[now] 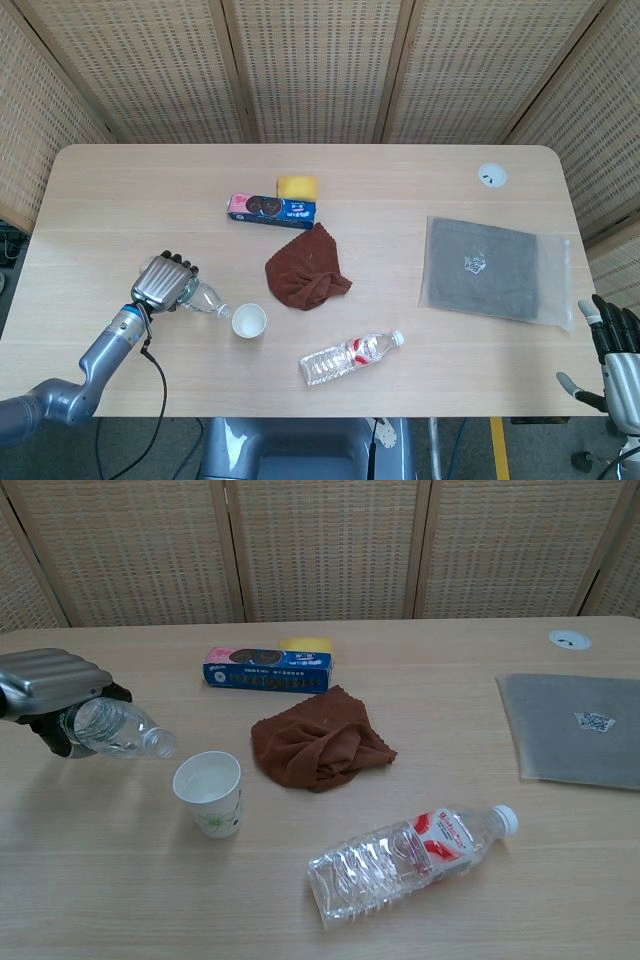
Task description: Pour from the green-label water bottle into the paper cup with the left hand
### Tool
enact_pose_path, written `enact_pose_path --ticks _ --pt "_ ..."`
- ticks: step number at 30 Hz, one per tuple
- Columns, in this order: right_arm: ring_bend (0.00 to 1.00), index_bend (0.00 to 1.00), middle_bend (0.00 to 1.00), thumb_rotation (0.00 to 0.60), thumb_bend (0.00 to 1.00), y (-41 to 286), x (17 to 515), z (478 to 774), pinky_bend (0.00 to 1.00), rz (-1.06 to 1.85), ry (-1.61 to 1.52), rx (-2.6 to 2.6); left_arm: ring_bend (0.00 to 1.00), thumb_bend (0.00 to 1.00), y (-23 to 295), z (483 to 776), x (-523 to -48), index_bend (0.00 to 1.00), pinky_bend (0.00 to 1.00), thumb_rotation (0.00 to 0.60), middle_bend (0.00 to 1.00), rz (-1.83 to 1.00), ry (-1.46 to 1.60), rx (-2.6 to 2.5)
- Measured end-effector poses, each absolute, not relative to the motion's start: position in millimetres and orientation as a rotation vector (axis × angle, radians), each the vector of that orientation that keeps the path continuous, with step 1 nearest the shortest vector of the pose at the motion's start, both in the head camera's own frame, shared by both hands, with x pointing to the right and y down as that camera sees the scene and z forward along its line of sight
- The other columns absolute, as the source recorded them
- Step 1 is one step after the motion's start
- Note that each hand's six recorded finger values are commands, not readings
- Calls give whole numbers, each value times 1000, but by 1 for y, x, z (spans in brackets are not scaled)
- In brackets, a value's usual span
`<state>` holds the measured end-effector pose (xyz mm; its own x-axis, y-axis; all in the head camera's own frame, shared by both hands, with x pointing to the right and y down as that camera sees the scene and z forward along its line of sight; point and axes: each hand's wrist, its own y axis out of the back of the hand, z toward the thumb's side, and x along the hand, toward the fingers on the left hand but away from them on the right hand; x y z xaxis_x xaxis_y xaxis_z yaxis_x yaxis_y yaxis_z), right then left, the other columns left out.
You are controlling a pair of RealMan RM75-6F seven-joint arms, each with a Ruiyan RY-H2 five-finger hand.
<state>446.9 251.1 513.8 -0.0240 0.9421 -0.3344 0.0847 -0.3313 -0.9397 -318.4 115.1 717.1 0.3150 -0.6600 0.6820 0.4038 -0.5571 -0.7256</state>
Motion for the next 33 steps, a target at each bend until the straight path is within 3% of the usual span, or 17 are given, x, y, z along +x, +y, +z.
enact_pose_path --ticks 33 --pt "0 0 0 600 0 251 449 512 0 1445 -1131 -1502 298 570 110 715 -299 593 301 600 481 -1393 158 -1513"
